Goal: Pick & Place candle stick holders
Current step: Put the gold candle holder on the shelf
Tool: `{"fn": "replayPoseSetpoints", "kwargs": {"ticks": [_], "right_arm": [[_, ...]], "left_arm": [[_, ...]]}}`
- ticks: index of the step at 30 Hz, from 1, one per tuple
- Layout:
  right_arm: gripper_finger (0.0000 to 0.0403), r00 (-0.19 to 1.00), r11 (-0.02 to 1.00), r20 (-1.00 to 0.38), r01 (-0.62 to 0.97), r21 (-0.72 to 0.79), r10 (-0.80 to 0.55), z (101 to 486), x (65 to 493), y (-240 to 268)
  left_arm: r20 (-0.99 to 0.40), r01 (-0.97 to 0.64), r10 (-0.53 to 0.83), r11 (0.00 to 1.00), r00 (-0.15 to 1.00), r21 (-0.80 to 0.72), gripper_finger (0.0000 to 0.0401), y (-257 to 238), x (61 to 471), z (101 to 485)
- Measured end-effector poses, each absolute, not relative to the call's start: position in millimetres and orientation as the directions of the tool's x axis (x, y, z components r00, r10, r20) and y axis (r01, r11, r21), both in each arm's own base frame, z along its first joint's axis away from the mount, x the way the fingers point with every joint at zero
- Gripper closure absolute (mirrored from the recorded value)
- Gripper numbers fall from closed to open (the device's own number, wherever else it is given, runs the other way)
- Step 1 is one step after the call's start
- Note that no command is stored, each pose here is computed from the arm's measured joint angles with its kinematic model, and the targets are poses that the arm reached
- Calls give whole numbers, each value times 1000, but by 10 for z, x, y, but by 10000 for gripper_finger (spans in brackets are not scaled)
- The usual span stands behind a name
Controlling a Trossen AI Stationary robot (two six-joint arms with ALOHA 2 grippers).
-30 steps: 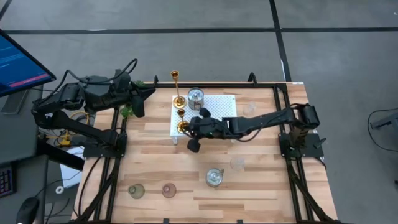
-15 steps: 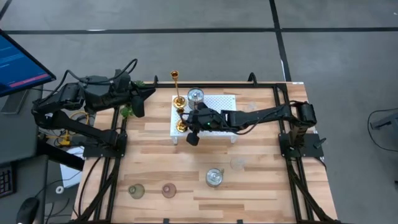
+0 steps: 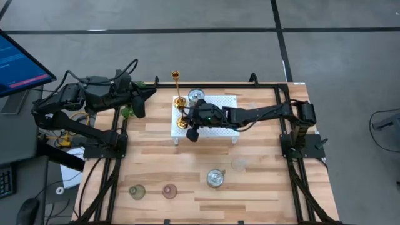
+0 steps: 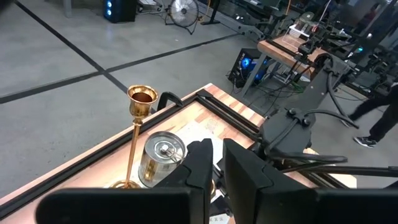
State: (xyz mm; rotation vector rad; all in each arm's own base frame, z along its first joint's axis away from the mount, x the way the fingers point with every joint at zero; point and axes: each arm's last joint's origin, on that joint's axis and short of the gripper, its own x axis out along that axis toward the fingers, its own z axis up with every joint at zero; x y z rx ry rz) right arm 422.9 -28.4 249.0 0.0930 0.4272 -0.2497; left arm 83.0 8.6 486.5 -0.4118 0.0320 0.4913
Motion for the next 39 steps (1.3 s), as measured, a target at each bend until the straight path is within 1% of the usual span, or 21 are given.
{"fn": "replayPoseSetpoints", "kwargs": {"ticks": [3, 5, 8, 10, 14, 18, 21, 26, 30, 32, 34, 39], "right_arm": [[403, 883, 970, -425, 240, 42, -200, 2511, 4230, -247], [403, 875, 972, -442, 233, 24, -198, 2620, 4191, -174], [403, 854, 963, -455, 268, -32, -253, 2889, 4087, -42], [403, 838, 956, -467, 286, -67, -283, 2929, 4039, 41], [403, 785, 944, -528, 305, -129, -326, 2713, 4092, 112], [403, 749, 934, -562, 320, -157, -351, 2453, 4202, 74], [403, 760, 927, -536, 345, -145, -366, 2442, 4251, 7], [403, 749, 922, -545, 362, -138, -376, 2400, 4263, -95], [403, 779, 940, -537, 329, -91, -324, 2382, 4302, -139], [403, 789, 940, -523, 330, -80, -322, 2361, 4337, -146], [403, 780, 940, -538, 330, -81, -320, 2326, 4332, -151], [403, 795, 938, -514, 339, -65, -323, 2358, 4345, -184]], "left_arm": [[-128, -464, 452, 802, 883, -377, 364, 86, 830, 4865], [-128, -465, 452, 801, 883, -377, 364, 86, 830, 4865], [-128, -465, 452, 802, 883, -376, 364, 86, 826, 4863], [-133, -457, 441, 807, 888, -375, 370, 83, 825, 4859], [-136, -438, 419, 816, 898, -377, 395, 77, 827, 4857], [-139, -436, 416, 817, 899, -376, 396, 76, 831, 4855], [-139, -436, 416, 817, 899, -376, 397, 76, 831, 4855], [-139, -436, 416, 817, 899, -376, 395, 76, 831, 4855], [-138, -436, 416, 817, 899, -377, 394, 76, 830, 4856], [-138, -437, 417, 817, 899, -377, 394, 76, 831, 4855], [-138, -436, 416, 817, 899, -377, 394, 76, 830, 4856], [-138, -437, 418, 817, 898, -377, 394, 77, 830, 4856]]}}
